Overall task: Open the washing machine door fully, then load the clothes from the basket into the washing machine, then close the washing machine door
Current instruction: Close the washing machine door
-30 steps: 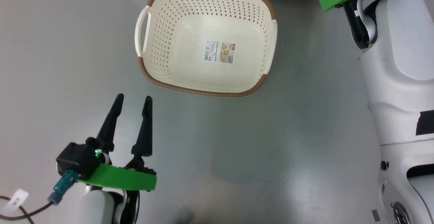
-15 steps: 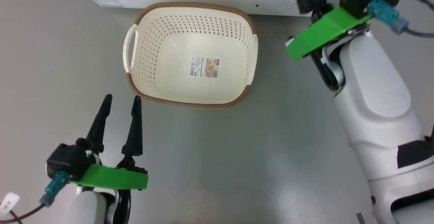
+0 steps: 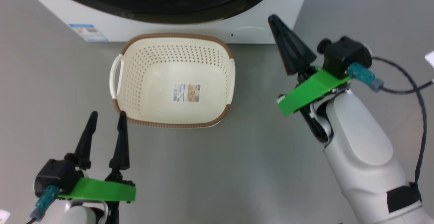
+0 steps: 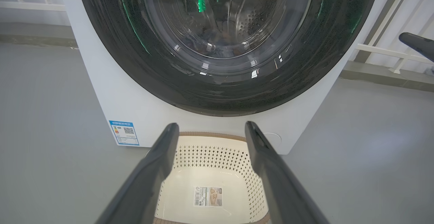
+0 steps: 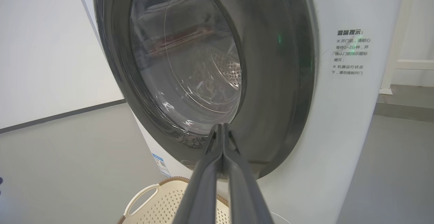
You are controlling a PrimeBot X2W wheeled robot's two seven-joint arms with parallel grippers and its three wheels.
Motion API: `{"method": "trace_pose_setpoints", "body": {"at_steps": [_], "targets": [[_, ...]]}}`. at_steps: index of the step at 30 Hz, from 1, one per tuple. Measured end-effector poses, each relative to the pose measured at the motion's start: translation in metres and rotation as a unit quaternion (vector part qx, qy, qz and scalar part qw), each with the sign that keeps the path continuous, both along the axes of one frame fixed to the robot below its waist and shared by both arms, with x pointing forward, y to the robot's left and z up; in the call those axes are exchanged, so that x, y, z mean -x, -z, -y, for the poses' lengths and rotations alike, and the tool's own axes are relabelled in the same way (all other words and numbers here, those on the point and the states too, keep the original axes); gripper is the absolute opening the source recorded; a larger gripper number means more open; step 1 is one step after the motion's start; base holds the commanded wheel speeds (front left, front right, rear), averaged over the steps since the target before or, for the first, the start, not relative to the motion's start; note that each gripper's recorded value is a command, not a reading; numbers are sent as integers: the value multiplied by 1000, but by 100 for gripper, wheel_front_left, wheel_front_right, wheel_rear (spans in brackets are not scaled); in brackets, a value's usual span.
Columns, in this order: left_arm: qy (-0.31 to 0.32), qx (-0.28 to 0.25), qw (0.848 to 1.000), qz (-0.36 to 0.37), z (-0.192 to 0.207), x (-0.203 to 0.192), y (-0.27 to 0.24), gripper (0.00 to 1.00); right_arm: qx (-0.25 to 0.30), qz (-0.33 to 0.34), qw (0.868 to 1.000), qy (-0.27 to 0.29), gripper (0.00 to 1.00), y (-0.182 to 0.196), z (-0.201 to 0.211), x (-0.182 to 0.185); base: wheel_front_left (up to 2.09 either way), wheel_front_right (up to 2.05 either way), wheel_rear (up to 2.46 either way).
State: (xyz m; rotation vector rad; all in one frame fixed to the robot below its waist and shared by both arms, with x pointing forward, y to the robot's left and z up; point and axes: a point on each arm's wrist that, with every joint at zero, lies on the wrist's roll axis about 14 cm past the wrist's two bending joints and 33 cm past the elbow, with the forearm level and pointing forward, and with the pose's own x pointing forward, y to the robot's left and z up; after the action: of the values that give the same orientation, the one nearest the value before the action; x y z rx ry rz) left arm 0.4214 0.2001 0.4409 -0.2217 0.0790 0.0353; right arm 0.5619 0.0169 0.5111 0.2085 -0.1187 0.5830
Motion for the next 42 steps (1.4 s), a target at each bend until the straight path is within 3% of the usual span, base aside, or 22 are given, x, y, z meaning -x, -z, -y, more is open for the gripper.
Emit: {"method": "trace_pose_setpoints", "body": {"at_steps": [1, 2, 3, 14, 28, 42], "targets": [[-1, -1, 1000, 2, -1, 1, -2, 100, 1, -3, 1000, 3, 53, 1, 3, 4, 0, 0, 0], [-1, -2, 1000, 4, -1, 2, -3, 100, 1, -6, 1000, 6, 80, 1, 7, 8, 0, 0, 0], [-1, -3, 1000, 5, -1, 3, -5, 100, -1, -7, 1000, 11, 100, 1, 11, 12, 0, 0, 0], [15, 4, 1000, 18, 12, 12, -14, 100, -17, -48, 995, 91, 100, 12, 75, 53, 0, 0, 0], [31, 2, 999, 34, 23, 23, -28, 100, 7, -35, 986, 164, 100, 2, 133, 108, 0, 0, 0], [1, -21, 999, 46, 1, 52, -40, 100, 2, -34, 976, 217, 100, -1, 169, 159, 0, 0, 0]]}}
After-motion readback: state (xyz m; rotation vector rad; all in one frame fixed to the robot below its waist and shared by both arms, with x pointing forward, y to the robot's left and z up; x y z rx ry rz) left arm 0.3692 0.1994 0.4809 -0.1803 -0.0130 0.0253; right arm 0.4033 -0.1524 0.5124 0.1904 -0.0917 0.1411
